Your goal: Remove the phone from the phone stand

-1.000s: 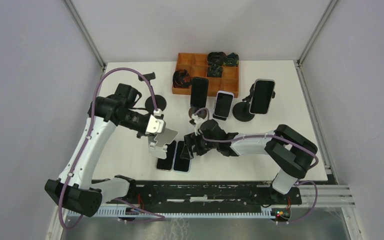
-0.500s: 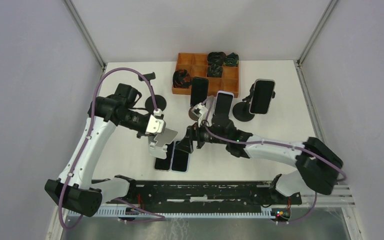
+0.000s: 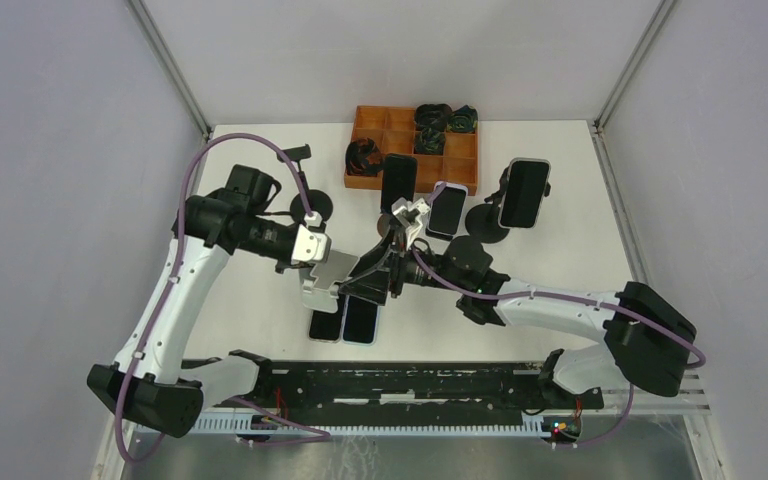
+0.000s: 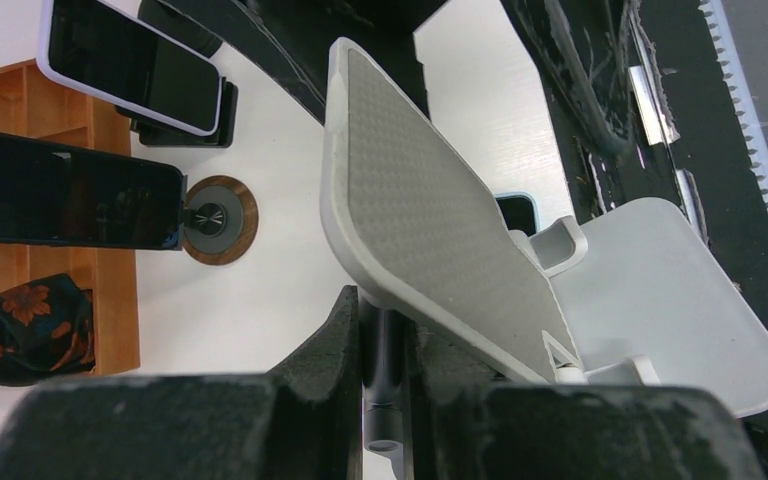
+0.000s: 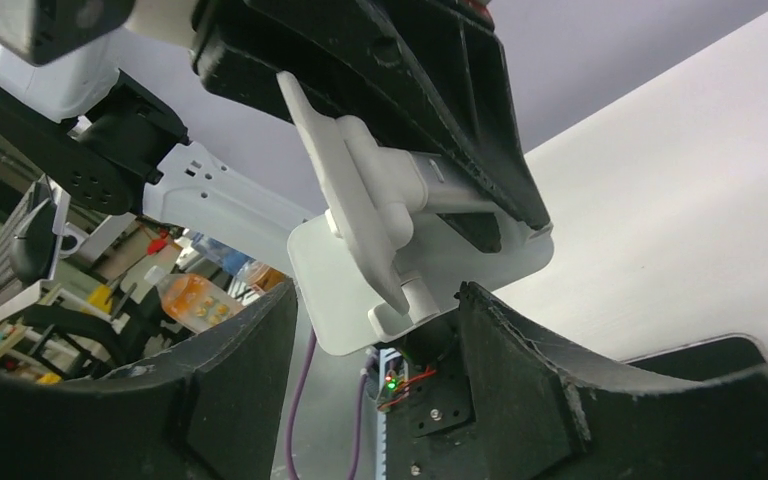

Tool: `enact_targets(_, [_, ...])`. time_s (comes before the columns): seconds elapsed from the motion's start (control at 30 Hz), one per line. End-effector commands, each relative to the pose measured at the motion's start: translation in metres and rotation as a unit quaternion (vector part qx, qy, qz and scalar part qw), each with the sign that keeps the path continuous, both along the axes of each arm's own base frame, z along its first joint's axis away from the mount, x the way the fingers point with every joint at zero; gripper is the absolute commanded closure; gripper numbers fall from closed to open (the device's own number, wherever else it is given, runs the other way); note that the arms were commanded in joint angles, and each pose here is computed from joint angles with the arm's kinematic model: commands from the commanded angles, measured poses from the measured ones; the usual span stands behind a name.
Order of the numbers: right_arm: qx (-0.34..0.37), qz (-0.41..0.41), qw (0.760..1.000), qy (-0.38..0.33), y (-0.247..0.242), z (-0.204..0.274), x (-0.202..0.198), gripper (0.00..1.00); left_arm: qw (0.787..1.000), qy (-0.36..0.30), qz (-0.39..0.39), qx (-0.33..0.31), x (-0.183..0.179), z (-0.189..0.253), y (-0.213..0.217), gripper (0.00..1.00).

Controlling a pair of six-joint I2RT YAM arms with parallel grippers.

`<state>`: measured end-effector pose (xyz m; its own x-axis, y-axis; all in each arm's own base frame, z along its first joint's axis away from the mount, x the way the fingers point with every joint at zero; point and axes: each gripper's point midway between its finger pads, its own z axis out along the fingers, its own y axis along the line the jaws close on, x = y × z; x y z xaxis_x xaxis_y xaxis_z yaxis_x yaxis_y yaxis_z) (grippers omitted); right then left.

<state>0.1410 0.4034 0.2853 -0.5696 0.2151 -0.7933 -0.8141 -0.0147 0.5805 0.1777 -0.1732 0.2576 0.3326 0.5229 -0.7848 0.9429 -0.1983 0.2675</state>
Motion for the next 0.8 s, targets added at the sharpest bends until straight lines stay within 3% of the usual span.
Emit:
enact_targets(0.0, [0.061, 0.026, 0.998, -0.020, 0.008, 0.041, -0.010, 0.36, 0.999, -0.024, 0.000, -0.042, -0.001, 0.030, -0.009, 0.98])
enact_targets(0.4, [0.095, 0.040, 0.994, -0.021, 0.014, 0.059, -0.014, 0.62, 0.999, -0.022, 0.000, -0.041, -0.002, 0.029, -0.009, 0.98])
enact_targets(0.63, [0.102, 0.059, 0.993, -0.015, 0.008, 0.064, -0.023, 0.98, 0.998, -0.054, -0.007, -0.016, 0.004, 0.022, -0.003, 0.98])
enact_targets(0.77, [0.092, 0.078, 0.993, -0.010, 0.007, 0.059, -0.030, 1.00, 0.997, -0.082, -0.006, -0.008, 0.013, 0.021, -0.001, 0.98])
